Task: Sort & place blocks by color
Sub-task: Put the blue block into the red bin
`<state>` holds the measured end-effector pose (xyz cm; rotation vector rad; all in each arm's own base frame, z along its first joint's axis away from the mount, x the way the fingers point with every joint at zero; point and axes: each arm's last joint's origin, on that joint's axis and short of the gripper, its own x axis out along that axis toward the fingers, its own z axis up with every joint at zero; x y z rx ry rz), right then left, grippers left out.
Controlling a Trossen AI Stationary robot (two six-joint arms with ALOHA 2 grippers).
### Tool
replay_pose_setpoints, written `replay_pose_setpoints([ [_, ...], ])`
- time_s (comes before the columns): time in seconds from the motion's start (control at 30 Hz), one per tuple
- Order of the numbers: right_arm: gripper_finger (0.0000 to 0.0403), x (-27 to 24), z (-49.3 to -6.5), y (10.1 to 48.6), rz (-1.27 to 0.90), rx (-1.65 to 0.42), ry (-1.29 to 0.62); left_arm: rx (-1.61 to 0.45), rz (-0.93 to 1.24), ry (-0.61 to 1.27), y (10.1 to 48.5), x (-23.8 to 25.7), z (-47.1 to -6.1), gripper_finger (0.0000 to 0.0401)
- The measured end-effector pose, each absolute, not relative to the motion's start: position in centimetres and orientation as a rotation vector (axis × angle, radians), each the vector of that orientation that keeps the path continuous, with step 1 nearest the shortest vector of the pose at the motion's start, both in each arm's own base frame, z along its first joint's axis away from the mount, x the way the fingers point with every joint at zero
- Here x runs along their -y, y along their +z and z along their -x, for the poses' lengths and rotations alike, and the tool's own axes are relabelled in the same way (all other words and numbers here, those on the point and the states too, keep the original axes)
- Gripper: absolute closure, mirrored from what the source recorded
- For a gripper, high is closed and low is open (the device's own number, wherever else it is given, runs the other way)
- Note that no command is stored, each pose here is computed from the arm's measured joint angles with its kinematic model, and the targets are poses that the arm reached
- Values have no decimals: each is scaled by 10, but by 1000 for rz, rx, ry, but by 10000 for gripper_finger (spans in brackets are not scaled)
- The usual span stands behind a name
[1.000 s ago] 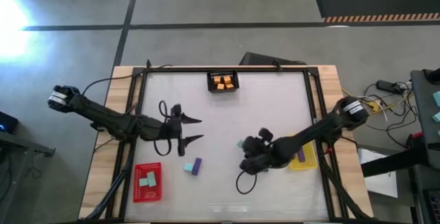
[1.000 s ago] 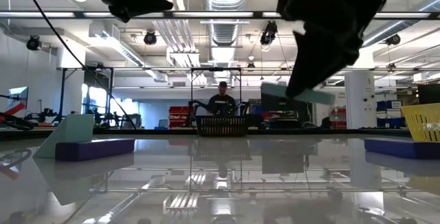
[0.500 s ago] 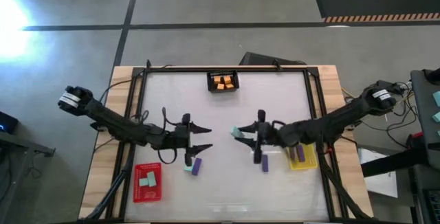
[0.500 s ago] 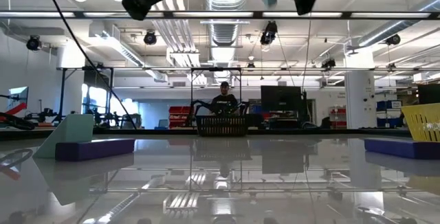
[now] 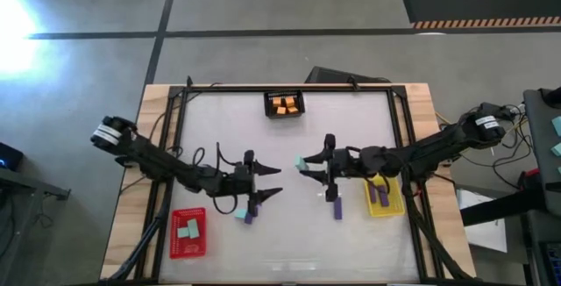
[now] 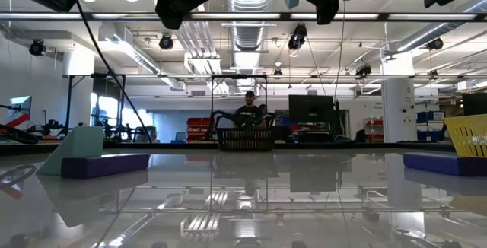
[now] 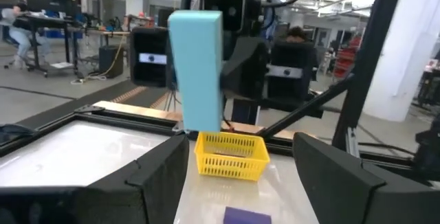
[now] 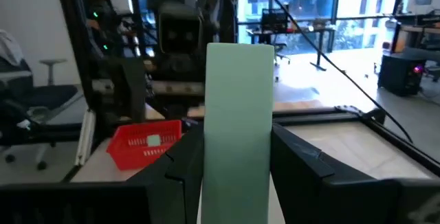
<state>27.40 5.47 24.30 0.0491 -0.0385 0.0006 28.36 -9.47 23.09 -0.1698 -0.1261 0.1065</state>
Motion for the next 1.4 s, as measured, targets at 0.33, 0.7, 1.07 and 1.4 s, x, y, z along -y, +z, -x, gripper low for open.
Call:
replay_pose_setpoints([
  [0.33,278,-57,-274,245,-62,54,51,145,171,156,220,93,-326,157],
  [0.7,278,-57,-274,245,-62,56,53,175,108,175,229,95,-351,157],
  [1.07,277,-58,-273,247,-66,82,101,189,114,186,233,89,-355,157],
  [1.4,277,-58,-275,249,-72,116,102,181,107,195,231,87,-356,188],
])
